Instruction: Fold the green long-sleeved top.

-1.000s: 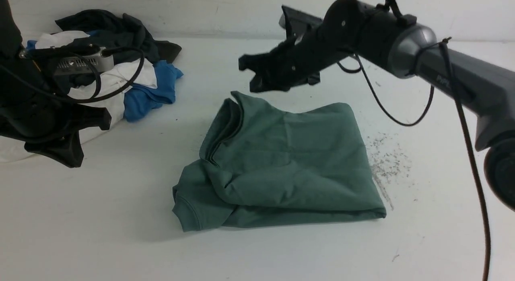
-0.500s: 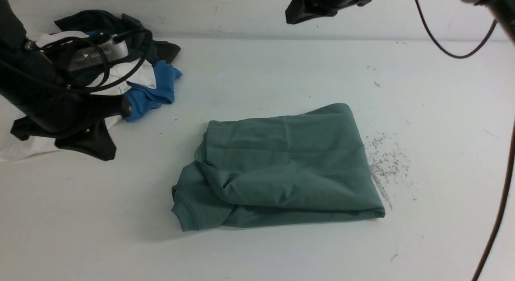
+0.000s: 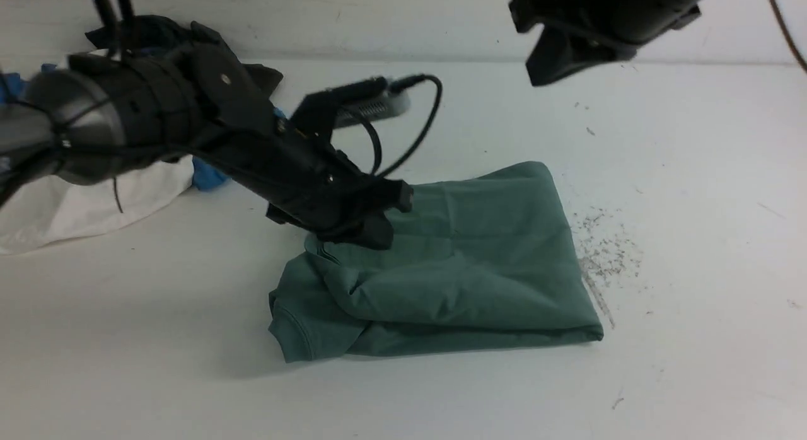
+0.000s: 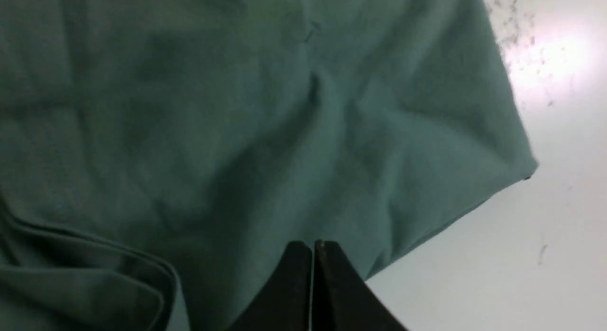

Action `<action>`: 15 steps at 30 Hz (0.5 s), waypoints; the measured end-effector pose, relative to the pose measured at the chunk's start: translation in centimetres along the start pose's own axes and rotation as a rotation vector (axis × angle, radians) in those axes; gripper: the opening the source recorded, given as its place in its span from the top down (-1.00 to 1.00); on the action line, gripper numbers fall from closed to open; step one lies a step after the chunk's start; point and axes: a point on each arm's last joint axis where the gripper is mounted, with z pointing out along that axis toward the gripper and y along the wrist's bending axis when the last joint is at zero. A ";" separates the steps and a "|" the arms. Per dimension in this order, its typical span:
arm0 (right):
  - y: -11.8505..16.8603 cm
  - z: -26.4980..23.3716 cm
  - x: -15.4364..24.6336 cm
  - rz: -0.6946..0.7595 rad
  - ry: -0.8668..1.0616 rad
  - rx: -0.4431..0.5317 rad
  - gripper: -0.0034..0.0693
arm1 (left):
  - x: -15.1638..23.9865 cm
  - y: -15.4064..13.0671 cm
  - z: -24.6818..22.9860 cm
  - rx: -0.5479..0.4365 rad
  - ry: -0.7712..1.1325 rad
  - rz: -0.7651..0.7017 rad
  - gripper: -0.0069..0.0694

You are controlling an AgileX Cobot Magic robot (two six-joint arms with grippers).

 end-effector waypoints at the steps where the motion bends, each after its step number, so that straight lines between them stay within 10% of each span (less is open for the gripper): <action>1: -0.2 -0.3 0.8 0.001 0.014 0.025 0.94 | 0.3 0.4 0.9 -0.007 0.042 0.006 0.83; 15: -1.6 -5.9 6.6 0.004 -0.008 0.215 0.94 | 6.1 2.8 -3.0 -0.352 0.357 0.026 0.83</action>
